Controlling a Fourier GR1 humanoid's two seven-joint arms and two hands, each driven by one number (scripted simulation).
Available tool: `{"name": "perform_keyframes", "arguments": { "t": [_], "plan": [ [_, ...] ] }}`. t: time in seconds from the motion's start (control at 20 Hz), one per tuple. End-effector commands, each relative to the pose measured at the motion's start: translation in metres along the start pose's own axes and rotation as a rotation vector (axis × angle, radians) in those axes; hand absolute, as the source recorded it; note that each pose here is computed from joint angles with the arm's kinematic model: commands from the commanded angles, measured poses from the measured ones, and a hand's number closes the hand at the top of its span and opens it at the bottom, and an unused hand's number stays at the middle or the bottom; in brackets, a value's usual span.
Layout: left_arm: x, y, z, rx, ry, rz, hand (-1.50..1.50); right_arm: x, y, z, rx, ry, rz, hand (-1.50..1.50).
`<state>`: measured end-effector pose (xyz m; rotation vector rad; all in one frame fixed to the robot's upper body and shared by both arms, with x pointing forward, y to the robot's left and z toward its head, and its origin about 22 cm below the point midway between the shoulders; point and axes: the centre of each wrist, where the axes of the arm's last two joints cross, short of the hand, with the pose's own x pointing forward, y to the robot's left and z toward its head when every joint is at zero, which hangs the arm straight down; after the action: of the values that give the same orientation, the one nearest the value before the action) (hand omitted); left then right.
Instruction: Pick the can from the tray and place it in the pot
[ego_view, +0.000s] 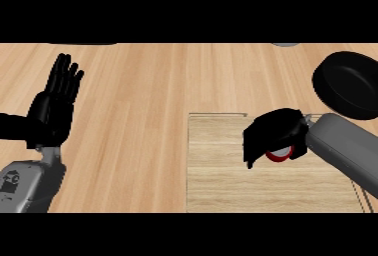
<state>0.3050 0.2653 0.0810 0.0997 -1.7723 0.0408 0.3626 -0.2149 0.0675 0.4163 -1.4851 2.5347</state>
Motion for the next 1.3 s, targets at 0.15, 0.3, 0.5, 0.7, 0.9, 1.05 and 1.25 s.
{"name": "perform_keyframes", "arguments": {
  "t": [0.15,0.3,0.5,0.7,0.9,1.05,1.25],
  "plan": [
    [-0.001,0.012,-0.001,0.002,0.003,-0.003,0.0,0.001,0.017,-0.006,-0.03,-0.239,-0.017,1.5],
    [-0.006,0.013,-0.004,0.016,0.005,-0.008,0.0,0.014,0.032,-0.022,-0.024,-0.271,0.017,1.5],
    [0.0,-0.005,0.001,0.015,0.007,-0.004,0.0,0.006,0.005,-0.01,-0.086,-0.229,0.01,1.5],
    [0.002,-0.004,-0.002,0.005,0.012,0.0,0.0,-0.006,-0.017,-0.02,-0.313,0.226,-0.066,1.5],
    [-0.006,0.009,0.002,0.023,0.02,-0.021,0.0,-0.026,-0.002,0.01,-0.523,0.711,-0.227,1.5],
    [-0.006,0.005,0.003,0.012,0.02,-0.013,0.0,-0.034,-0.023,-0.008,-0.67,0.938,-0.296,1.5],
    [-0.004,0.008,-0.001,0.026,0.023,-0.005,0.0,-0.039,-0.071,-0.017,-0.914,1.223,-0.324,1.5]
  ]
}}
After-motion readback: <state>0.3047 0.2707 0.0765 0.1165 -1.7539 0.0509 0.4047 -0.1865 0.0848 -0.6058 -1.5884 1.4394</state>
